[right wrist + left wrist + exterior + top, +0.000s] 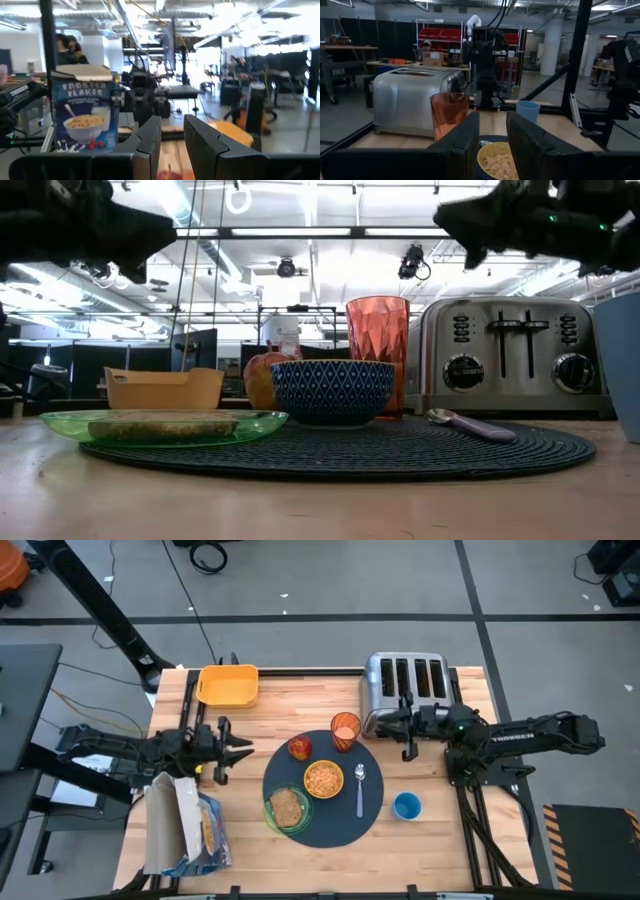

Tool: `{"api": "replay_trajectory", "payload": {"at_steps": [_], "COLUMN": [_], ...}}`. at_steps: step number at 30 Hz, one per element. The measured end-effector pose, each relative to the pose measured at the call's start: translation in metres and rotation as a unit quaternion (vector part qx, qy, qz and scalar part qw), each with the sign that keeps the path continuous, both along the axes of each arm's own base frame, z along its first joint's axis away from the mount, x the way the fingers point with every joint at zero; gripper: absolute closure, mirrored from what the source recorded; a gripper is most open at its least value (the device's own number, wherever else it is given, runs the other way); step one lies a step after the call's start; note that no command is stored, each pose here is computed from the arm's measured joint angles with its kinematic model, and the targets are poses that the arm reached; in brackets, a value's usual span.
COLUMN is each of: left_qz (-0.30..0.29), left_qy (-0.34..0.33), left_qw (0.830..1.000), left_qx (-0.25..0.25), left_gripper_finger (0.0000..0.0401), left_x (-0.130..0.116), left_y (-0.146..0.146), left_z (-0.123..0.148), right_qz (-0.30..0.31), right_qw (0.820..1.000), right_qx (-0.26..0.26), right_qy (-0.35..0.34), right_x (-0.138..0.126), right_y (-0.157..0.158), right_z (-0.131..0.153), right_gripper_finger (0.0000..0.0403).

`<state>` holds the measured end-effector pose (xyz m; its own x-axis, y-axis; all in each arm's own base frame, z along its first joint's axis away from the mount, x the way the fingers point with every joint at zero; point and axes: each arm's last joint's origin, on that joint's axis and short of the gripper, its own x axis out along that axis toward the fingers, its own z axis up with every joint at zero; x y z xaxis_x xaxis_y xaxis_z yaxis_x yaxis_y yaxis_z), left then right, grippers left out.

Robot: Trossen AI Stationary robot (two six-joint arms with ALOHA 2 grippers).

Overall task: Arrange a breakfast setting
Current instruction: Return to Home Position

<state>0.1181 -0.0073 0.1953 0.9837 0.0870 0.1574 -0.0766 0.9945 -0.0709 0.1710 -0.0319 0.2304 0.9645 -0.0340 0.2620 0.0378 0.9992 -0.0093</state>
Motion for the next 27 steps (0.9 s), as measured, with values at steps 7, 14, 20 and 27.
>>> {"api": "replay_trajectory", "payload": {"at_steps": [7,14,20,27], "left_qz": [0.000,-0.005,-0.005,-0.004], "left_qy": [0.009,0.019,0.032,0.039], "left_qw": [1.000,1.000,0.999,0.999], "left_qx": [-0.001,0.003,0.008,0.011], "left_gripper_finger": [0.0296,0.0296,0.0296,0.0296], "left_x": [-0.004,-0.004,-0.004,-0.004], "left_y": [0.000,0.000,0.000,0.000], "left_z": [-0.013,-0.015,-0.017,-0.019], "right_qz": [-0.014,0.001,-0.023,-0.014], "right_qw": [0.999,0.999,0.998,0.995], "right_qx": [0.043,0.030,0.033,0.047], "right_qy": [0.014,0.042,0.050,0.091], "right_x": [-0.017,-0.027,-0.038,-0.053], "right_y": [-0.001,0.006,0.015,0.021], "right_z": [-0.017,-0.016,-0.014,-0.020], "right_gripper_finger": [0.0309,0.0309,0.0309,0.0309]}}
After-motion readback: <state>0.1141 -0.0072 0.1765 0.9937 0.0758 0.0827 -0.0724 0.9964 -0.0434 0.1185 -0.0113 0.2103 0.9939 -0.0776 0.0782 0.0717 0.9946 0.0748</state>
